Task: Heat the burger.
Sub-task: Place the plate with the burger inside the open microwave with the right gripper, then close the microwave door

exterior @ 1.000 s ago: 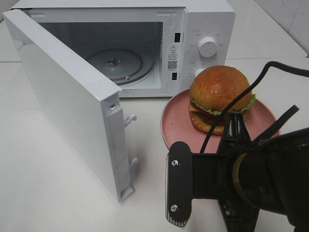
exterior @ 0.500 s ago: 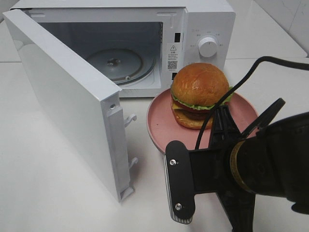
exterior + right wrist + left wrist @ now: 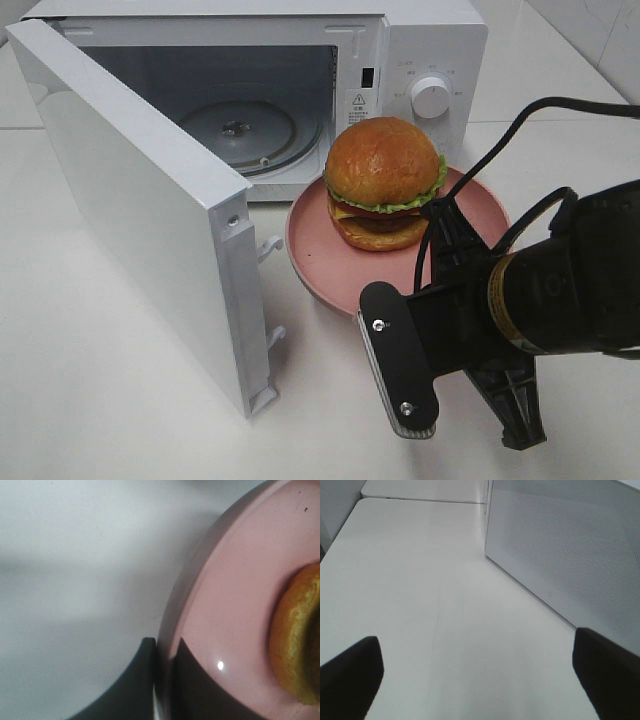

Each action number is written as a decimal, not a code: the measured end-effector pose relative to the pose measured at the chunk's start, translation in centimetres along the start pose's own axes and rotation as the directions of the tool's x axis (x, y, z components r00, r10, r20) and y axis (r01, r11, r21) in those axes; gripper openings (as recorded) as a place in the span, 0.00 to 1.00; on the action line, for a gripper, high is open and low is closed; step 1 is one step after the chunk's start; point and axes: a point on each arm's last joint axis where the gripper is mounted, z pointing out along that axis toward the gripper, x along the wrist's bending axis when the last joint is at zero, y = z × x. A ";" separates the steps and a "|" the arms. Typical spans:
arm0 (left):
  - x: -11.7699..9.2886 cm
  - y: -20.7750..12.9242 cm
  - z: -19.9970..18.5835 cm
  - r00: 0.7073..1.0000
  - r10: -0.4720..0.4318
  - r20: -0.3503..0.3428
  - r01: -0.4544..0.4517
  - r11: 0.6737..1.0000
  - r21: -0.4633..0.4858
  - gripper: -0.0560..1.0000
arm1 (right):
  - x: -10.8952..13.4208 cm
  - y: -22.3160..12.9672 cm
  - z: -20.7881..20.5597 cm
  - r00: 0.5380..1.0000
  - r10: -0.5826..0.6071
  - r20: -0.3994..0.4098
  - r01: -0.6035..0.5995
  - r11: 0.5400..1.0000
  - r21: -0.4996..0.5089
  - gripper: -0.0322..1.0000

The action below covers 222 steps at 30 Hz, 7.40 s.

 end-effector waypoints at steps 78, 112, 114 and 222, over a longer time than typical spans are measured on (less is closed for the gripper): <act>0.0 0.0 0.0 1.000 0.000 0.000 0.000 1.000 0.000 0.96 | -6.8 -0.8 3.6 0.943 -0.323 -0.076 0.287 0.910 -0.300 0.07; 0.0 0.0 0.0 1.000 0.000 0.000 0.000 1.000 0.000 0.96 | -12.2 1.3 5.8 0.937 -0.333 -0.109 0.281 0.900 -0.333 0.07; 0.0 0.0 0.0 1.000 0.000 0.000 0.000 1.000 0.000 0.96 | -12.3 1.4 5.8 0.938 -0.329 -0.109 0.278 0.901 -0.332 0.07; 0.0 0.0 0.0 1.000 0.001 0.000 -0.001 1.000 0.000 0.96 | -22.5 5.6 15.9 0.997 0.073 -0.003 -0.072 0.973 -0.219 0.68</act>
